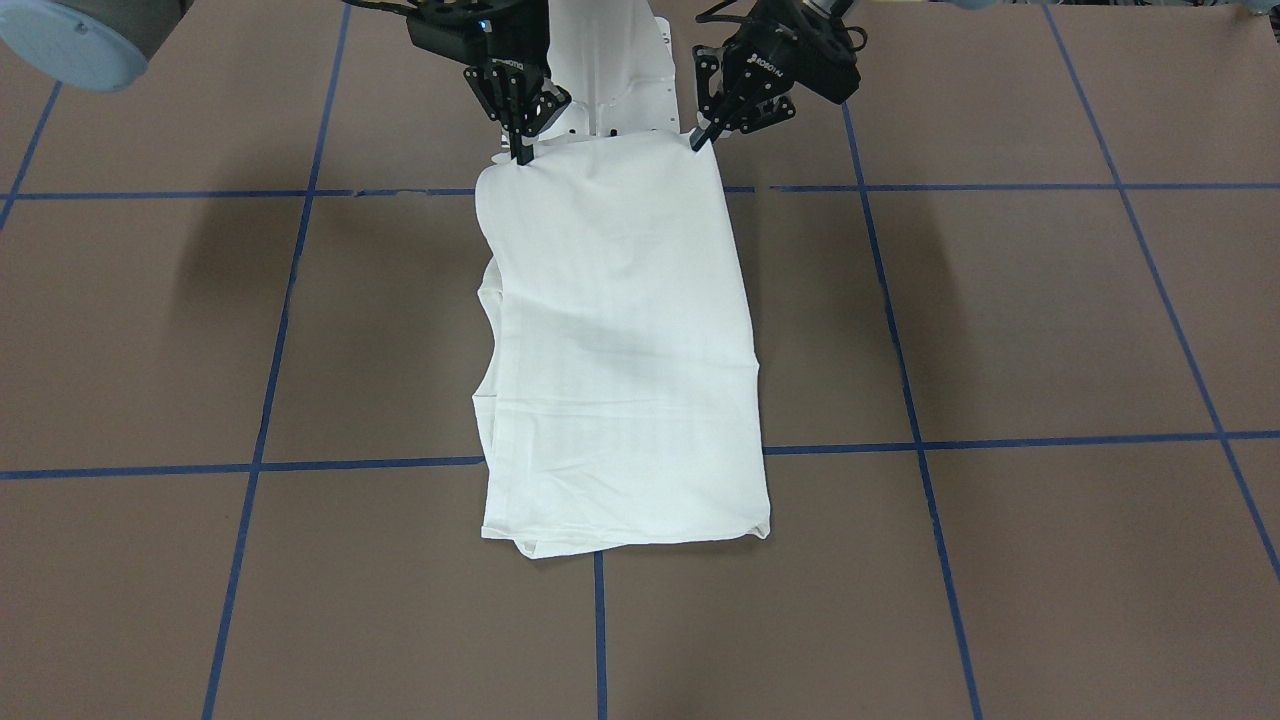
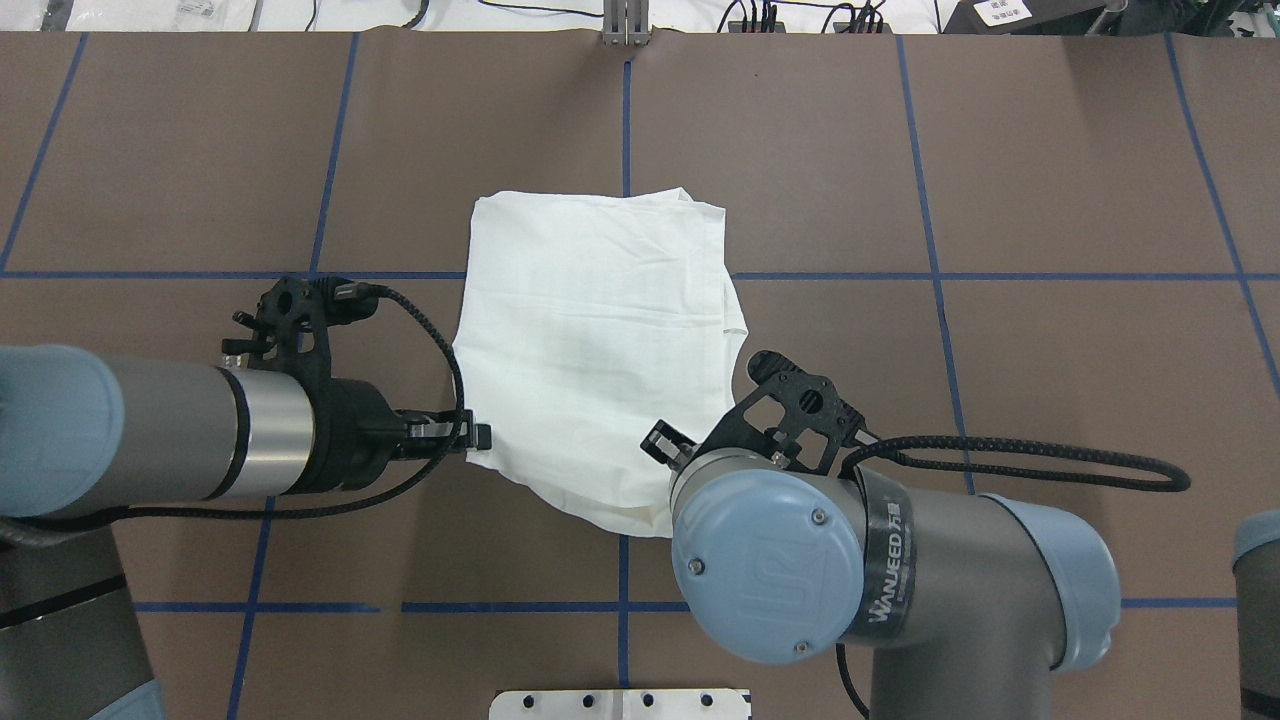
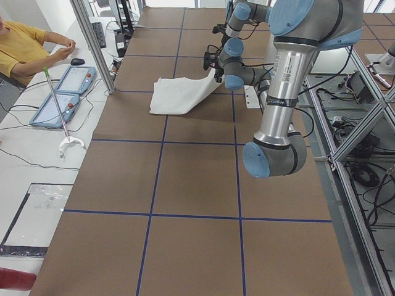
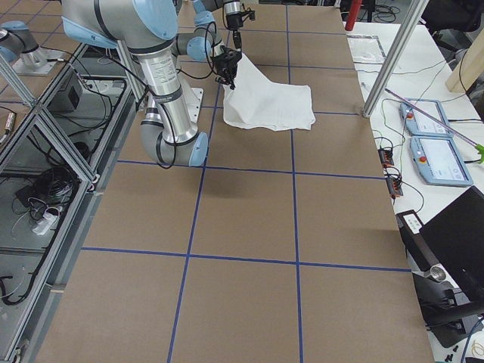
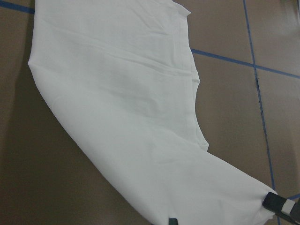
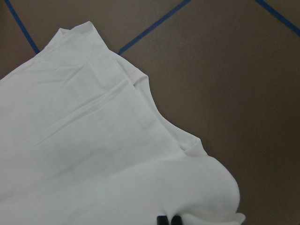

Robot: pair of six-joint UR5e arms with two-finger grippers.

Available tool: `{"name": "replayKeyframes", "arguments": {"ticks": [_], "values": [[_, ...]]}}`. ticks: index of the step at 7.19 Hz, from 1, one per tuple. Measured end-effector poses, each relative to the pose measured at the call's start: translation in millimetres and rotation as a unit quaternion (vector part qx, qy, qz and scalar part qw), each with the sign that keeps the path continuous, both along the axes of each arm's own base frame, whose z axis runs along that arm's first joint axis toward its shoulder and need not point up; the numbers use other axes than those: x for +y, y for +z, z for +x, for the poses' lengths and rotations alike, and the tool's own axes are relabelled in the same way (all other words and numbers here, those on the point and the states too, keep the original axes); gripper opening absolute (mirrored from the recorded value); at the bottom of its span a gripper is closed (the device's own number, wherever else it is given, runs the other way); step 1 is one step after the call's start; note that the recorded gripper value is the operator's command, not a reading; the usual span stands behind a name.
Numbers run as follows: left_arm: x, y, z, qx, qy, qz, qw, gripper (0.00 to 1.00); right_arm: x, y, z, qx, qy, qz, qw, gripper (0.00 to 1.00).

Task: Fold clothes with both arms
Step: 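Lift the near edge with both grippers and fold it away from the robot, then release the folded edge and raise both grippers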

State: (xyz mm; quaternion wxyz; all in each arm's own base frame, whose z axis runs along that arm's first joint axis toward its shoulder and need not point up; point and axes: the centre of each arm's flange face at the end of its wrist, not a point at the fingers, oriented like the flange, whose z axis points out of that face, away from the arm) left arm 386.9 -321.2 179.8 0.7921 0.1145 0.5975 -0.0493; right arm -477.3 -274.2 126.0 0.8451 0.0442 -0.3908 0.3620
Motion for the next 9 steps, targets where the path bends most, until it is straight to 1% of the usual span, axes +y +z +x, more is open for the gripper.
{"name": "replayKeyframes", "arguments": {"ticks": [1,3,5,6,7,8,9], "values": [[-29.7,-9.2,2.5,-0.021,-0.02,0.008,0.9996,0.0,-25.6,-7.9,4.6,0.006,0.01,0.011,0.9999,0.0],[-99.9,-1.2,5.2,-0.064,-0.054,0.016,0.9963,0.0,-87.5,-18.9,-0.9,0.018,0.03,0.029,0.999,0.0],[-179.5,9.6,38.0,-0.102,-0.075,0.013,0.9919,0.0,-159.7,-24.7,-29.6,0.035,0.038,0.032,0.9982,0.0],[-218.4,25.5,61.8,-0.117,-0.081,0.014,0.9898,0.0,-198.0,-21.0,-52.7,0.047,0.042,0.033,0.9975,0.0],[-250.4,52.3,82.4,-0.128,-0.084,0.019,0.9881,0.0,-234.5,-7.9,-77.8,0.055,0.047,0.035,0.9968,0.0],[-270.1,76.9,93.6,-0.134,-0.086,0.024,0.9869,0.0,-261.7,9.0,-96.5,0.062,0.048,0.037,0.9962,0.0],[-279.5,92.6,99.2,-0.14,-0.087,0.024,0.9861,0.0,-277.7,23.3,-106.6,0.07,0.046,0.04,0.9957,0.0]]}}
